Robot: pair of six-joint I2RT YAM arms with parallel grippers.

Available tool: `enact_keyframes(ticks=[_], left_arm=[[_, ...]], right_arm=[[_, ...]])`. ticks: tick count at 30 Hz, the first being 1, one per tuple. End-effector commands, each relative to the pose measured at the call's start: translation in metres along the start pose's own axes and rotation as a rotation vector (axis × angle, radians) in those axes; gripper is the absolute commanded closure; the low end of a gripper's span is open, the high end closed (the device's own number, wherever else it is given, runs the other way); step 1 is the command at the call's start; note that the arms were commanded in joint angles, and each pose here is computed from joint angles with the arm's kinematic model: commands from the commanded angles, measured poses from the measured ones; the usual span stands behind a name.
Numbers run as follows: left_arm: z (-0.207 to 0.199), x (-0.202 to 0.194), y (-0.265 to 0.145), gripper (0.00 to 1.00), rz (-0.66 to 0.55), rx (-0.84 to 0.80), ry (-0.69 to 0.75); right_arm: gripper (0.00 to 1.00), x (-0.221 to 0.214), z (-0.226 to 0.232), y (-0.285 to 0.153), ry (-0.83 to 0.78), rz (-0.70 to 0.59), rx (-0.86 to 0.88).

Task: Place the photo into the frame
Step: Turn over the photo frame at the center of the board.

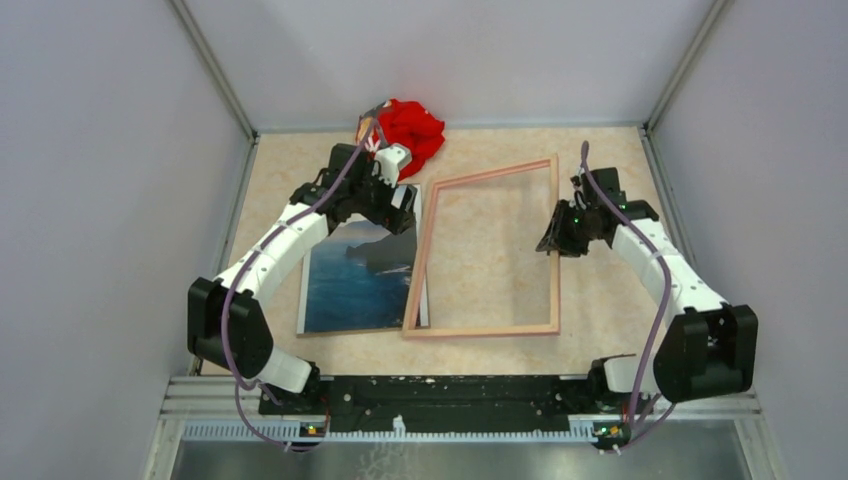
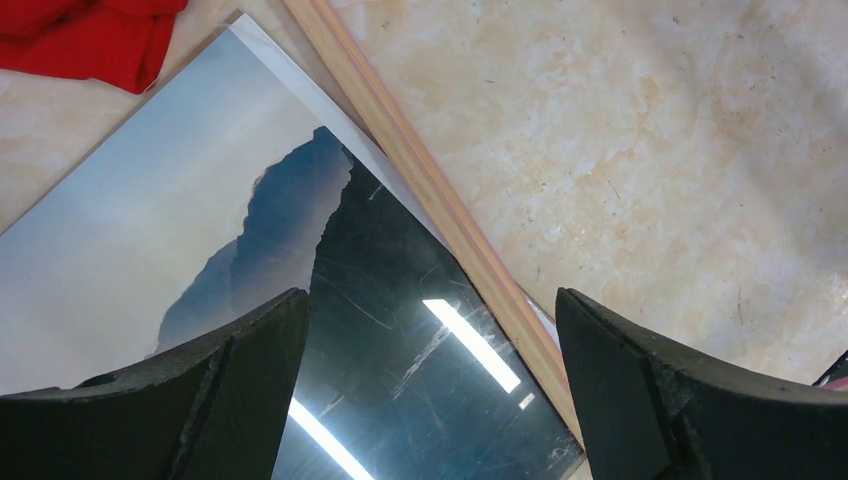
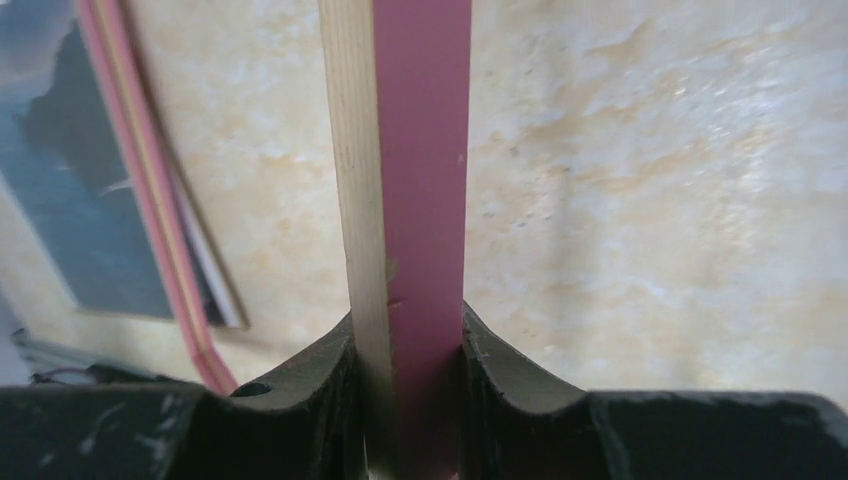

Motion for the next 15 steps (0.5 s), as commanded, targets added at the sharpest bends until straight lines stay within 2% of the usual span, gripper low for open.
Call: enact_keyframes(ticks=[1, 9, 15], left_arm=[[-0.001, -0.003, -0.001, 0.02, 0.006, -0.003, 0.012], [-0.003, -0.011, -0.001, 0.02, 0.029, -0.015, 0.008], [-0.002, -0.017, -0.001, 0.02, 0.042, -0.01, 0.022]], right_arm=[[0.77, 0.02, -0.04, 0.002, -0.116, 0.0, -0.236], [0.78, 0.034, -0.082, 0.027, -0.161, 0.068, -0.489], [0.77, 0.039, -0.108, 0.043, -0.268, 0.113, -0.708]])
Point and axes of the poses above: each gripper's point midway between its finger pads, its own y axis out along the fingers, its own z axis along the line the jaws close on, x = y × z, the point moved 1 cm from there along -y, back along the fingers, and after that the axes turned 3 degrees about -y, right-handed, at the moved point
